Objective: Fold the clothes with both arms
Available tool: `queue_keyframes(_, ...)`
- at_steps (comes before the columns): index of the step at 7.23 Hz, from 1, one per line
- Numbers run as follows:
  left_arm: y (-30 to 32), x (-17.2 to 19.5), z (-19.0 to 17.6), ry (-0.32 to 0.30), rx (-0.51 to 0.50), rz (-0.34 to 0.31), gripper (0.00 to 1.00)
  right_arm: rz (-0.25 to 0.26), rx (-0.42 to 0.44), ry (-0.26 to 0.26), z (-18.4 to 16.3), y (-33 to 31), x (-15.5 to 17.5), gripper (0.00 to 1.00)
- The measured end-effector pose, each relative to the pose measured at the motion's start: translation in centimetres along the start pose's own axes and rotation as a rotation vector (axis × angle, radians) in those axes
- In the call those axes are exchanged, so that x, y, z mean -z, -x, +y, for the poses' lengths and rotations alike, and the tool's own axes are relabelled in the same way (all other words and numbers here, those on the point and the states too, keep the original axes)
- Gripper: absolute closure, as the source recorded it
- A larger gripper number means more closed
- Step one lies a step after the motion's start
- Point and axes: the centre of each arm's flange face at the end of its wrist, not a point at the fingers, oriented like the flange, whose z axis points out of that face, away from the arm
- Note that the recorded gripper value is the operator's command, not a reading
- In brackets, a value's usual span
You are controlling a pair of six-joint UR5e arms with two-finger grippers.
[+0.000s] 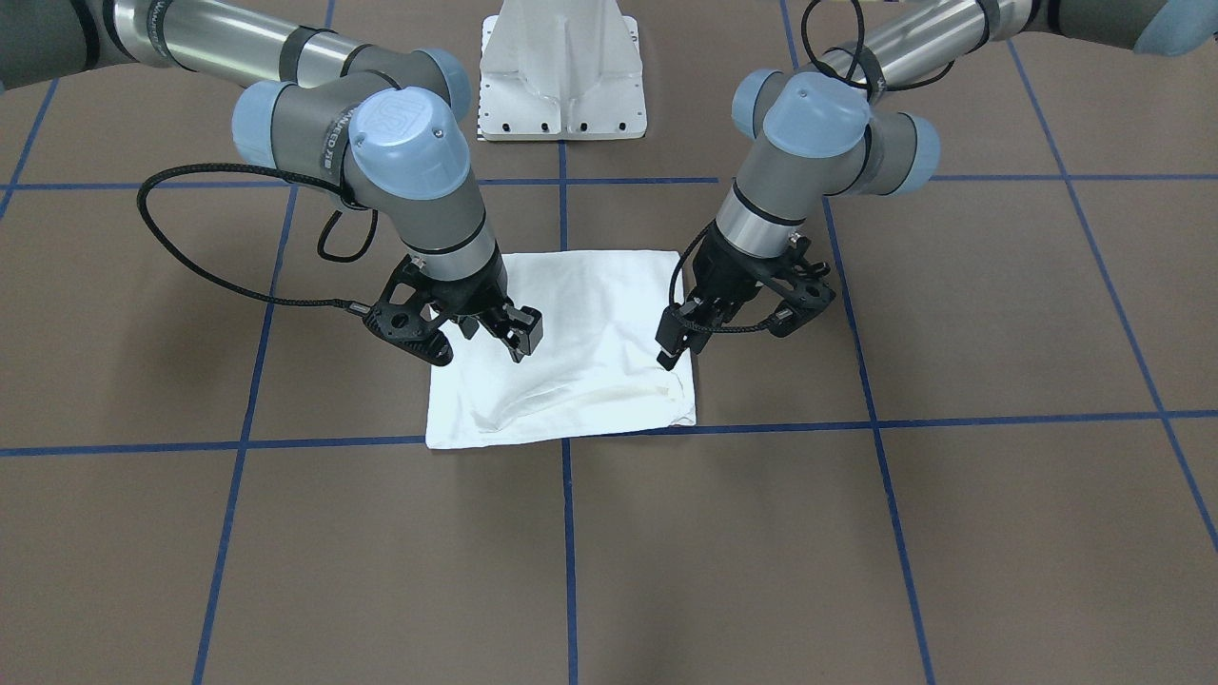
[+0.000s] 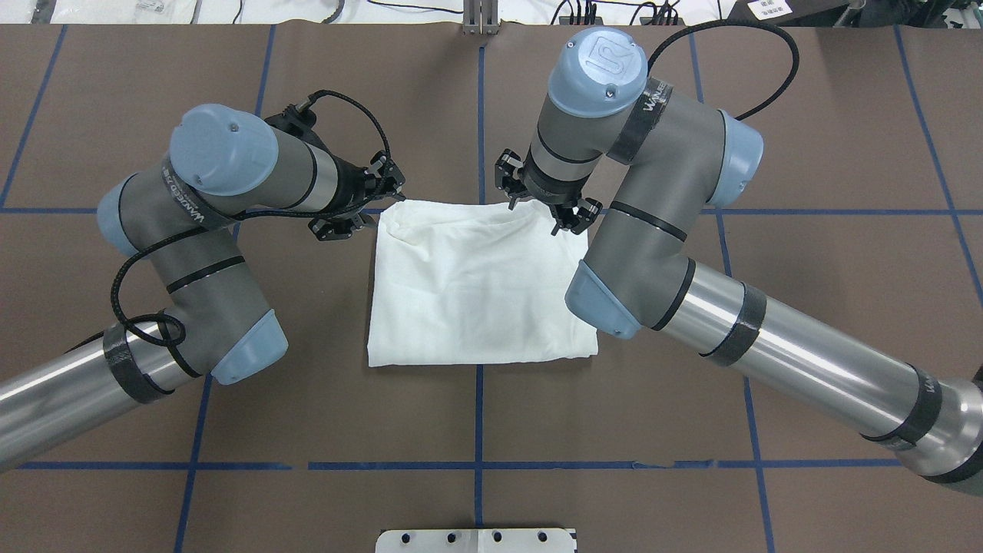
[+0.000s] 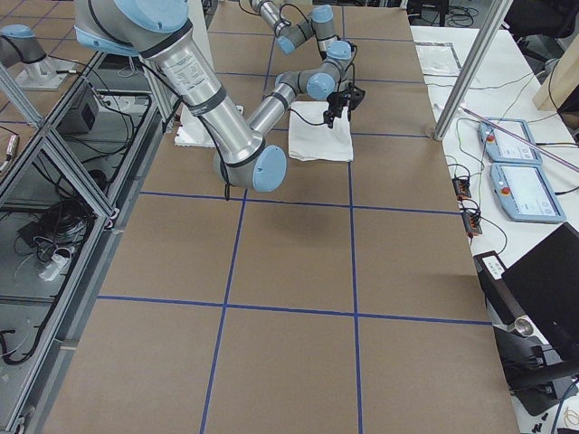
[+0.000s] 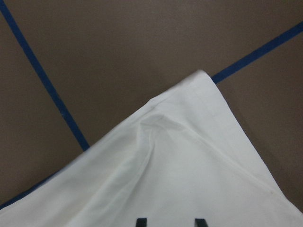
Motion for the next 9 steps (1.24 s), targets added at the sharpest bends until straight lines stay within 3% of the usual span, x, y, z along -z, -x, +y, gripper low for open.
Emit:
queue_keyframes(2, 0.0, 0.6, -1.5, -0.02, 0.008, 0.002, 0.01, -0.006, -0.005, 0.003, -1.3, -0.3, 0.7, 0.0)
queue_keyframes(4, 1.0, 1.7, -4.4, -0.047, -0.059, -0.005, 0.01, -0.008, 0.046, -0.042, -6.3, -2.3, 2.6, 0.0)
queue_keyframes(7, 6.3, 7.4, -16.3, -0.091, -0.352, -0.065, 0.01, 0.044, 0.228, -0.138, -18.0, -10.8, 6.2, 0.0)
queue_keyframes(9, 11.5, 14.0, -25.4, -0.152, -0.577, -0.125, 0.01, 0.08, 0.325, -0.151, -26.5, -18.8, 10.1, 0.0)
